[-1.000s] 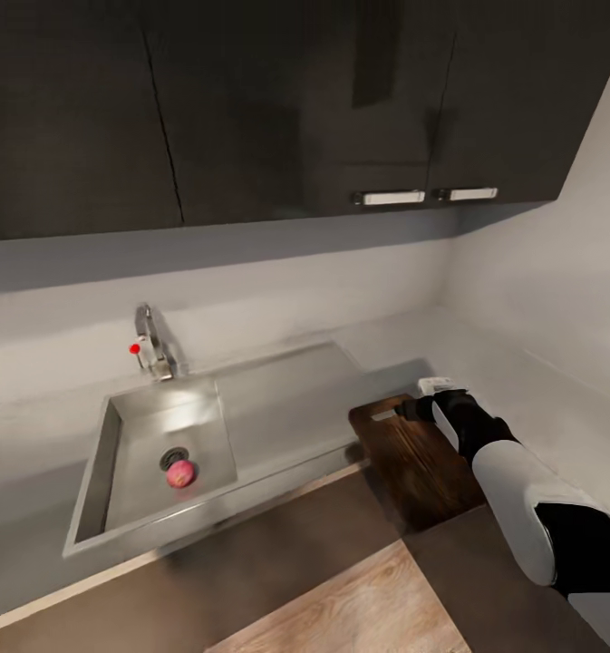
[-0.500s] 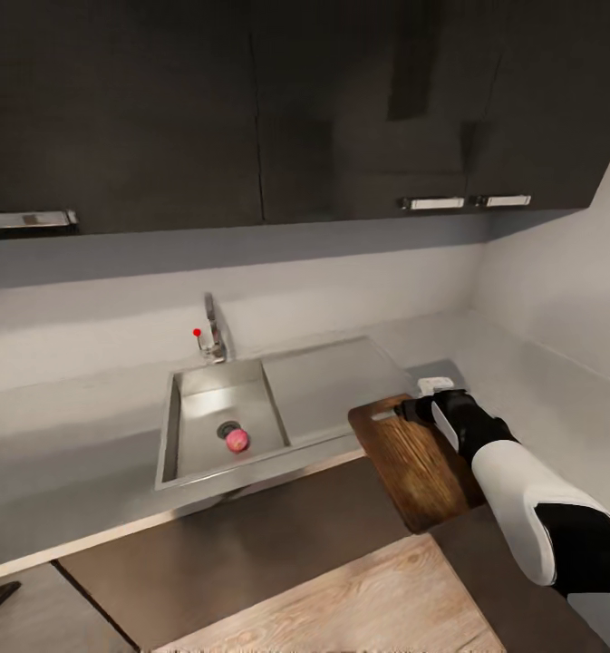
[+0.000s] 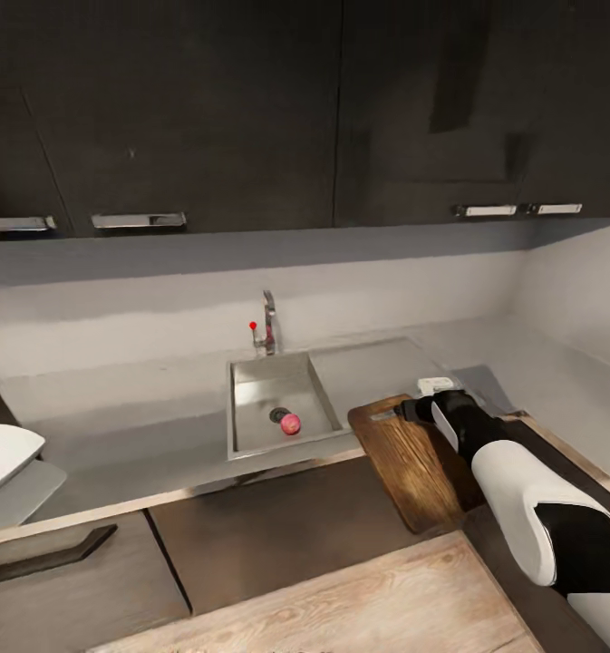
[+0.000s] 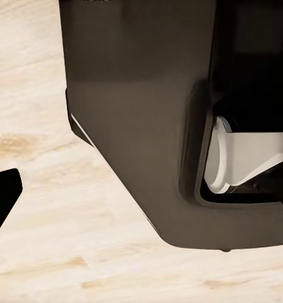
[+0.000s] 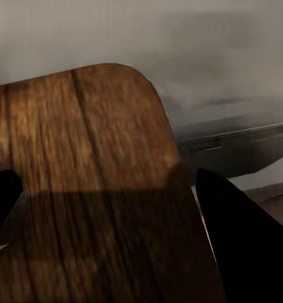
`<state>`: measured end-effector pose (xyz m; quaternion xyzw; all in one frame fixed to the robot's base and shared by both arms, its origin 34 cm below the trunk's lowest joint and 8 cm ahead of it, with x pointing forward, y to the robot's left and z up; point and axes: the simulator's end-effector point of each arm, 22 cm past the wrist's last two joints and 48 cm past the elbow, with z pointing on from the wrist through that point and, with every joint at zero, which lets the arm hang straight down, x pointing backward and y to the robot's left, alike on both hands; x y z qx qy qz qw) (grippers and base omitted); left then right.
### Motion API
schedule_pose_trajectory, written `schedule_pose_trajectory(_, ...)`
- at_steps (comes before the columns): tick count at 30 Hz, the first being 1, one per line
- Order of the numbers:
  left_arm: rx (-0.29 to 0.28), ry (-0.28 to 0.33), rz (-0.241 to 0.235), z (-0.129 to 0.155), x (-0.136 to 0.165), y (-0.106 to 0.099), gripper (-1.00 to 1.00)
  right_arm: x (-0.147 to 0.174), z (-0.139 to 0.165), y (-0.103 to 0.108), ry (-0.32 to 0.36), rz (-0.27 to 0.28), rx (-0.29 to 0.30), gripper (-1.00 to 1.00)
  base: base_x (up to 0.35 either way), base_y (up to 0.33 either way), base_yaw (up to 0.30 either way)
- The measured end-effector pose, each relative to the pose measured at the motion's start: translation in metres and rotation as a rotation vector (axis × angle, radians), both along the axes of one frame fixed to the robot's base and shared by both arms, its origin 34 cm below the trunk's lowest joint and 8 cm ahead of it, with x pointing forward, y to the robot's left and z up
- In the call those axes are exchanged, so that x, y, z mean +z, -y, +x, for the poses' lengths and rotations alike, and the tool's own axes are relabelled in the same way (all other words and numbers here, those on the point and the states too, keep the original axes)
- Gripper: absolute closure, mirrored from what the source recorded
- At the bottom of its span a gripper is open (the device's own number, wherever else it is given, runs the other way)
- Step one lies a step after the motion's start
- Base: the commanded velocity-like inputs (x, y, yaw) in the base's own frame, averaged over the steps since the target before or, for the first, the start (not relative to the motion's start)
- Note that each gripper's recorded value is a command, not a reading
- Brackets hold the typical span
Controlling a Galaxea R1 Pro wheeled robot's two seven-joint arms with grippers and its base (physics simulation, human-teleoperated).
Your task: In the kitchen, take the Vidalia onion out of the sink, dice it on the chopping board with the paring knife, put the diced onion into the bowl on the countertop, then place both the paring knife and the chopping board into the sink.
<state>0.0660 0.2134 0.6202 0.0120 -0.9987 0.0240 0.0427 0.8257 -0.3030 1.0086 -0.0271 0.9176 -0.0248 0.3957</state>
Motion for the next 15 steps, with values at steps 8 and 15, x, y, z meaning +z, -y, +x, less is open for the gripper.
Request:
schedule_pose_trajectory(8,0.0,0.012,0.0,0.005,0.0,0.0,-1.0,0.009,0.0,0.0,0.012,0.0,0.0,1.0,-0.165,0.266,0.177)
schedule_pose_trajectory(15,0.0,0.018,0.0,0.007,-0.001,0.0,-1.0,0.013,0.0,0.001,0.018,-0.001,-0.001,1.0,-0.146,0.273,0.079)
